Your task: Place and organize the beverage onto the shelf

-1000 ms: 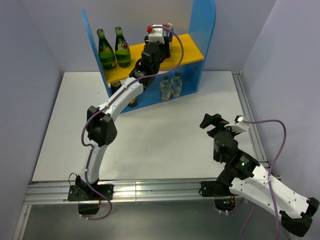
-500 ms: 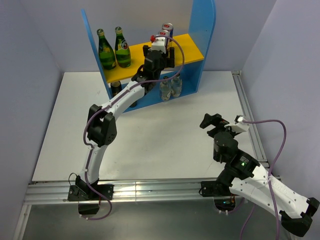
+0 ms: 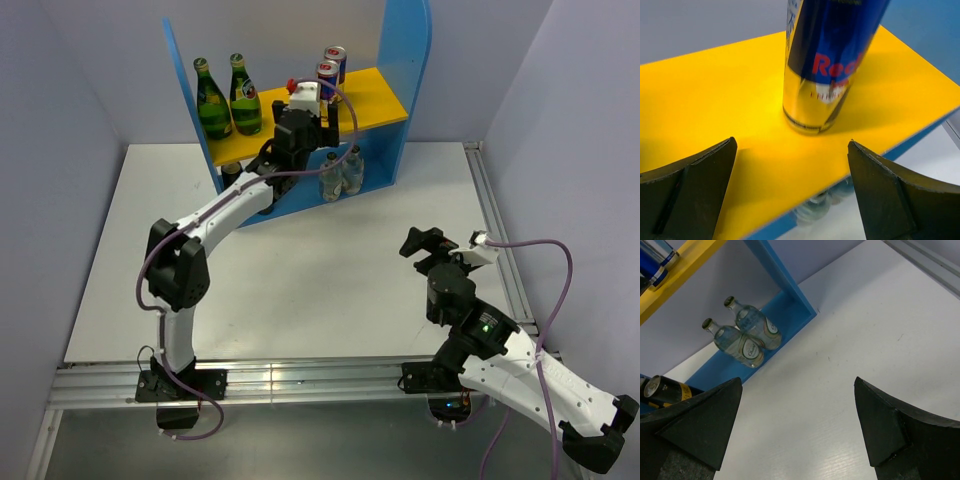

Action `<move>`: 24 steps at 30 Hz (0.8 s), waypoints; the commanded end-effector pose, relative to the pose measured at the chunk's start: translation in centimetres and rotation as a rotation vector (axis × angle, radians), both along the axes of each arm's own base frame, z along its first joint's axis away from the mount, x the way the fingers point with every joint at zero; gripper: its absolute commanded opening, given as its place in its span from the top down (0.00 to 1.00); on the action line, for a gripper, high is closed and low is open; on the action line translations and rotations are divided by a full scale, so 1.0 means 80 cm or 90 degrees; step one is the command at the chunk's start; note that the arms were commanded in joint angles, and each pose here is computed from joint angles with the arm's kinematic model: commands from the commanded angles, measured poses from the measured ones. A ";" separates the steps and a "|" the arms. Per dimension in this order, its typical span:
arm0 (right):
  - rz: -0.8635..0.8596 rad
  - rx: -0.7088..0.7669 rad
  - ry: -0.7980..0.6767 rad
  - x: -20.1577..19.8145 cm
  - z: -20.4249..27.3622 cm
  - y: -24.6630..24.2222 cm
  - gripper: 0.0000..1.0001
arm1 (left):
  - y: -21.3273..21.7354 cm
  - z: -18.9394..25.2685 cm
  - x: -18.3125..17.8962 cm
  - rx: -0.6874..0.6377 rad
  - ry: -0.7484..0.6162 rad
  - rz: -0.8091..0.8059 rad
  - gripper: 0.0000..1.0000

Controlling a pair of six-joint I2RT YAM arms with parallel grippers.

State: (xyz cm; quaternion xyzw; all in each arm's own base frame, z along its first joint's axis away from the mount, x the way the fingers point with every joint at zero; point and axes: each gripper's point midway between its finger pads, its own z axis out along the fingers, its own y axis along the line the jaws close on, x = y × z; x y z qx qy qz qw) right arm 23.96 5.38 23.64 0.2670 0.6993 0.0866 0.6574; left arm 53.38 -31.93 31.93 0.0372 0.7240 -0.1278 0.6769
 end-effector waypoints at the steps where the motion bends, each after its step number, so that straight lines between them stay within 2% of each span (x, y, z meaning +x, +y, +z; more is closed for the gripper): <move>1: -0.019 0.006 -0.004 0.002 -0.005 -0.003 0.00 | 0.010 0.062 -0.043 -0.049 -0.033 0.005 0.01; 5: -0.029 0.009 0.001 0.002 -0.005 -0.004 0.00 | 0.031 0.054 -0.087 -0.042 0.019 0.053 0.01; 7: -0.005 0.006 0.003 0.001 0.000 0.001 0.00 | 0.047 0.071 -0.128 -0.052 0.022 0.082 0.01; 8: 0.011 0.013 -0.004 0.000 0.012 0.005 0.01 | 0.053 0.051 -0.145 -0.032 0.040 0.091 0.01; 9: 0.027 0.017 -0.009 -0.002 0.021 0.008 0.01 | 0.070 0.072 -0.171 -0.049 0.027 0.102 0.01; 13: 0.140 -0.007 -0.019 -0.017 0.077 0.027 0.01 | 0.105 0.033 -0.271 -0.011 0.096 0.147 0.01; 14: 0.181 0.010 -0.043 -0.025 0.111 0.034 0.00 | 0.120 0.031 -0.287 -0.006 0.107 0.167 0.01; 16: 0.225 -0.007 -0.049 -0.036 0.136 0.037 0.00 | 0.133 0.044 -0.322 -0.065 0.133 0.151 0.01; 17: 0.238 0.008 -0.079 -0.045 0.171 0.033 0.00 | 0.153 0.039 -0.340 -0.032 0.168 0.153 0.01; 18: 0.263 0.000 -0.073 -0.050 0.178 0.038 0.00 | 0.165 0.051 -0.352 -0.074 0.179 0.154 0.01; 20: 0.286 -0.002 -0.105 -0.063 0.220 0.032 0.00 | 0.190 0.067 -0.374 -0.076 0.198 0.145 0.03; 22: 0.311 -0.032 -0.084 -0.067 0.226 0.037 0.00 | 0.207 0.090 -0.393 -0.119 0.203 0.122 0.03; 23: 0.314 -0.023 -0.098 -0.074 0.248 0.031 0.00 | 0.214 0.106 -0.400 -0.142 0.198 0.111 0.01; 24: 0.321 -0.039 -0.069 -0.072 0.241 0.036 0.00 | 0.226 0.113 -0.409 -0.156 0.199 0.098 0.01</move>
